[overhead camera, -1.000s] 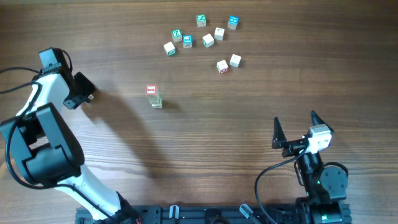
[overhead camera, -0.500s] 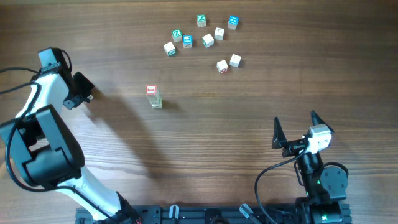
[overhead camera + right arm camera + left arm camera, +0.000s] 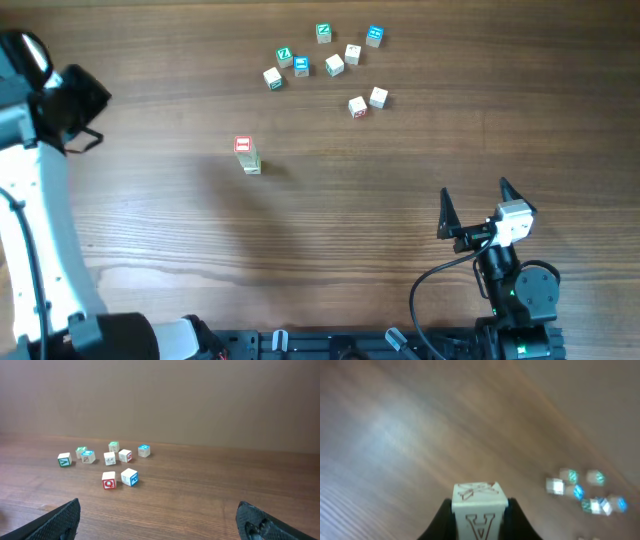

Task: Form a tower
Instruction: 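Carry the A block over the stack with the left gripper, then lower the A block onto the red-bordered block atop the stack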

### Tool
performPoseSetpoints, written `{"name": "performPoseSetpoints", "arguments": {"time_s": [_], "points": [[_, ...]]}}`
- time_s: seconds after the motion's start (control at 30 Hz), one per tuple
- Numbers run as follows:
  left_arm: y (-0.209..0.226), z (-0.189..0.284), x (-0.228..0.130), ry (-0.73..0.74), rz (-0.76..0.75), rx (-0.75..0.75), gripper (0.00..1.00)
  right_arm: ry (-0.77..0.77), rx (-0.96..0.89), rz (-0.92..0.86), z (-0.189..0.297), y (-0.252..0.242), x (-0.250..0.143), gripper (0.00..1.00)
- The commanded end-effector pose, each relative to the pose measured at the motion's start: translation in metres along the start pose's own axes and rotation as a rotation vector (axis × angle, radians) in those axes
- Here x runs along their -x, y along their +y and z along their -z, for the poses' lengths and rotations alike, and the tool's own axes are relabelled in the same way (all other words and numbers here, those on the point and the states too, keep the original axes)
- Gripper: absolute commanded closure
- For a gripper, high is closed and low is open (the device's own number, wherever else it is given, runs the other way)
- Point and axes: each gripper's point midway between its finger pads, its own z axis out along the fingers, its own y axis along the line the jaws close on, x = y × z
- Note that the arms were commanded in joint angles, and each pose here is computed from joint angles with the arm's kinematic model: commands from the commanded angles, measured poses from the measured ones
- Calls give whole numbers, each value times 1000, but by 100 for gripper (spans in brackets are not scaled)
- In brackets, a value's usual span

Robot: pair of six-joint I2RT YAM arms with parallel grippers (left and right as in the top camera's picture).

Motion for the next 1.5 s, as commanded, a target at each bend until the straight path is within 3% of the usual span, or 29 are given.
{"name": "performPoseSetpoints", "arguments": {"time_s": [0.0,0.1,0.37,0.73,0.97,1.47], "points": [[-45,52,4,-14,-141,-92,85,-9,12,15,0,2,2,0],[-69,58,-18,35,-260,-128,87,-9,12,15,0,2,2,0],[-95,42,-101,293,-398,-129,87,-9,12,15,0,2,2,0],[-116,-7,-175,409,-542,-149,87,-9,12,15,0,2,2,0],[-102,-40,-206,472,-644,0,88,-9,12,15,0,2,2,0],[-103,-45,-207,479,-644,5,85,-9,12,15,0,2,2,0]]}}
